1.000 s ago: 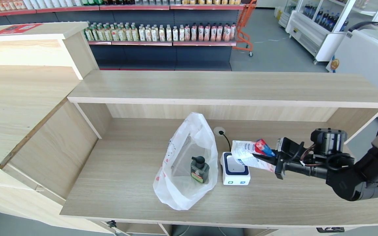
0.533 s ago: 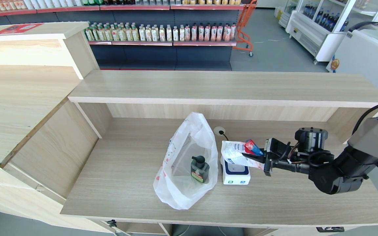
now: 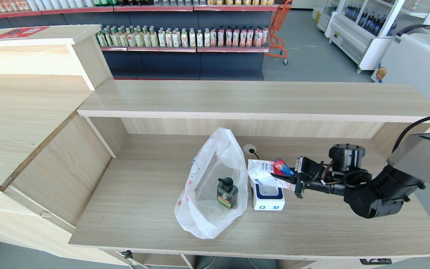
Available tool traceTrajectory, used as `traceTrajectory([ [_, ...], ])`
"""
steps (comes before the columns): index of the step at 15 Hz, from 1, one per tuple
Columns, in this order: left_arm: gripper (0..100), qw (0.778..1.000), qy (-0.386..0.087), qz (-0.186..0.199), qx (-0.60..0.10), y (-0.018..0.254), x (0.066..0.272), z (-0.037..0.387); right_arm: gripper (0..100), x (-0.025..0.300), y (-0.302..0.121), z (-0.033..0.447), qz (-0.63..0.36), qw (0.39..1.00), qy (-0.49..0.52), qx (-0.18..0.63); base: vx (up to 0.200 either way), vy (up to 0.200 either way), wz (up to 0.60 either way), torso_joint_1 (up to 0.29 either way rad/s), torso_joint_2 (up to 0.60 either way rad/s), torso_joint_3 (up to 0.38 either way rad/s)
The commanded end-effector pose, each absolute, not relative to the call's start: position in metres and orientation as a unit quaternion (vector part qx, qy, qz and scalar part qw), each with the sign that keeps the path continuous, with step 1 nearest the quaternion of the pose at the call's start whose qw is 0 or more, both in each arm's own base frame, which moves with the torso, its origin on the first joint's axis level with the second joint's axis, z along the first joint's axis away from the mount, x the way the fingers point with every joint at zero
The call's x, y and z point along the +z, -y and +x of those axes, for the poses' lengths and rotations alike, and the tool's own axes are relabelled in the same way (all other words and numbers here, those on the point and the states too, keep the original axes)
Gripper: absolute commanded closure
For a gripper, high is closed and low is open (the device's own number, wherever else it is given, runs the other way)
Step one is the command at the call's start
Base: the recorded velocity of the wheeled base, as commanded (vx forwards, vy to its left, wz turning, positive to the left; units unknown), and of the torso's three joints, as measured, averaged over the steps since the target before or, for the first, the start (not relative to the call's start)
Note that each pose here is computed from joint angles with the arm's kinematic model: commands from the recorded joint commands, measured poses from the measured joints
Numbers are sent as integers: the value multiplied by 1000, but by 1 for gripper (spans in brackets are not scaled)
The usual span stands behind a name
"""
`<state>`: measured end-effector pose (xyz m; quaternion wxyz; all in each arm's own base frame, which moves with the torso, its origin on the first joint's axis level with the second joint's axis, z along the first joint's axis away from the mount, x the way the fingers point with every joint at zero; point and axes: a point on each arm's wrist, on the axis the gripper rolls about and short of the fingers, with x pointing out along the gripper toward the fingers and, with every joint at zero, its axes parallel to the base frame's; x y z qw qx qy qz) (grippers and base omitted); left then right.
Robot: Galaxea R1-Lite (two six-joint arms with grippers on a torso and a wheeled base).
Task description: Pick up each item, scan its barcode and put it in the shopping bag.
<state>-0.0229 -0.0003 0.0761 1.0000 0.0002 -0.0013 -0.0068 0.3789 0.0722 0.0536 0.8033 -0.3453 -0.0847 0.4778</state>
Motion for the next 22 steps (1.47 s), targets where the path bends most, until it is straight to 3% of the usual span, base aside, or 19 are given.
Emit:
traceTrajectory([
  [1,0,1000,2,0,-7,0,76,-23,100,68,-73,376,-351,802,99,473,0,0,0,0,0,0],
  [22,0,1000,2,0,-7,0,76,-23,100,62,-59,365,-366,805,85,460,0,0,0,0,0,0],
])
